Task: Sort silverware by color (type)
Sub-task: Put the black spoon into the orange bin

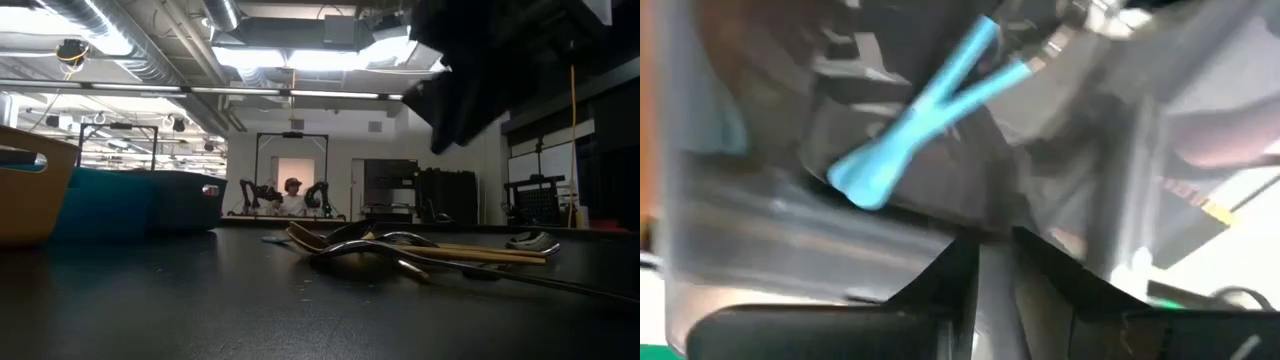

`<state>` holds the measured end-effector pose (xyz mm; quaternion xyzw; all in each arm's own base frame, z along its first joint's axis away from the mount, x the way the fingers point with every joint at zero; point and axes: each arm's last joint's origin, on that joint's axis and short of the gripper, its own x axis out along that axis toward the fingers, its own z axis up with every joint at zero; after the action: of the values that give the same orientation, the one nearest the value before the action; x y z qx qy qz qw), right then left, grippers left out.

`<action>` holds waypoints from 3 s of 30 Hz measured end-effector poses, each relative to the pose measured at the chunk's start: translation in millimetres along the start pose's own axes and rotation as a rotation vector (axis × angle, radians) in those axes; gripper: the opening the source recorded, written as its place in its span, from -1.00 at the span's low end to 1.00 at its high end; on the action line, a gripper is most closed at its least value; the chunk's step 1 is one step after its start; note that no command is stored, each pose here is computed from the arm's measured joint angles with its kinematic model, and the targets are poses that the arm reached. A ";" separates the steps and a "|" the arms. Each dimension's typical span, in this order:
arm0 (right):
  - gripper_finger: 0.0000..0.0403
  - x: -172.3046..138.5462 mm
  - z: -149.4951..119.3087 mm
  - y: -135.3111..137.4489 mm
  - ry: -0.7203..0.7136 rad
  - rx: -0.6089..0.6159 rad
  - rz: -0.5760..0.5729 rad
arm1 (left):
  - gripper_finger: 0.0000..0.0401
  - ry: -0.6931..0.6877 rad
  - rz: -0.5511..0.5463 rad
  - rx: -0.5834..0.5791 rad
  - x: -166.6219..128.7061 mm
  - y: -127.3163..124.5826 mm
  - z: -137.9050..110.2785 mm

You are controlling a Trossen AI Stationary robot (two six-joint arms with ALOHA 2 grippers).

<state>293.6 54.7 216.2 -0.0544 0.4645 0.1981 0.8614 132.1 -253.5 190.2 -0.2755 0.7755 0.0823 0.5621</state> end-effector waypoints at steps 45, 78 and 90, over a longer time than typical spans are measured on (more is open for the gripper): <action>-0.43 71.6 -53.1 24.5 0.208 -0.079 0.026 | -0.72 -0.903 0.133 0.434 -142.4 14.3 182.9; -0.97 72.7 -55.8 24.4 0.227 -0.097 0.034 | -0.72 -1.021 0.296 0.392 -148.4 21.0 189.5; -0.99 66.7 -45.7 24.5 0.274 -0.119 0.037 | -0.72 -1.021 0.296 0.393 -148.4 21.0 189.5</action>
<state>281.1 83.9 137.9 -0.1232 0.5660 0.2316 0.7816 309.9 -103.3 255.3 0.0207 0.4366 0.1374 0.8889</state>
